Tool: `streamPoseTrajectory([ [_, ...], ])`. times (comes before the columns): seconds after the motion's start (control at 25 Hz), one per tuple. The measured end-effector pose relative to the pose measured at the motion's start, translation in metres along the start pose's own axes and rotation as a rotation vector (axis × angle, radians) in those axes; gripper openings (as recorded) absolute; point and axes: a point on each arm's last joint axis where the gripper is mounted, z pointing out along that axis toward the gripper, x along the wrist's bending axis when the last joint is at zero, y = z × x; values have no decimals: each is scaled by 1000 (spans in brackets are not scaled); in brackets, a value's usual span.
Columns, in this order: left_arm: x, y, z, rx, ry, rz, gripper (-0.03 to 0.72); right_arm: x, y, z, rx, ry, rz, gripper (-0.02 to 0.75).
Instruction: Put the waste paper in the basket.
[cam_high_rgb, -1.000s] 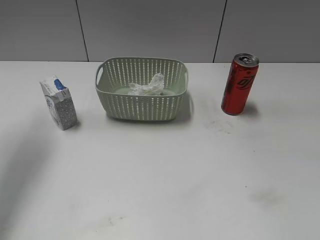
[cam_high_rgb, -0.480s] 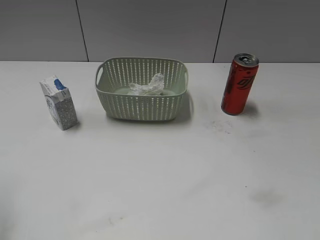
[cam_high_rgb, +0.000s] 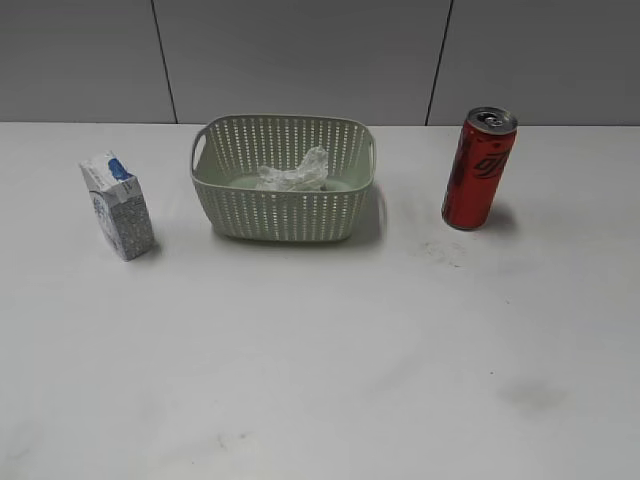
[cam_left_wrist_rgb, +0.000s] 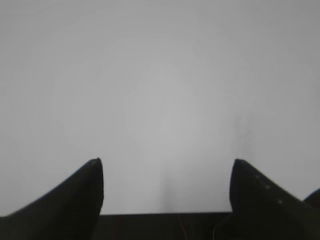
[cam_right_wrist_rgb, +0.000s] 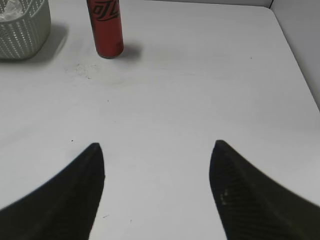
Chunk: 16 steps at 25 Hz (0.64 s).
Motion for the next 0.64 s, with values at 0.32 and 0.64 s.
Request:
streamPoseTrajectory([
  [0.32,-7,-20,-22,-252,45,21,580,0,0,0,0,1,0,500],
  [0.64,-13,-40,-39,-418,75,41,580,0,0,0,0,1,0,500],
])
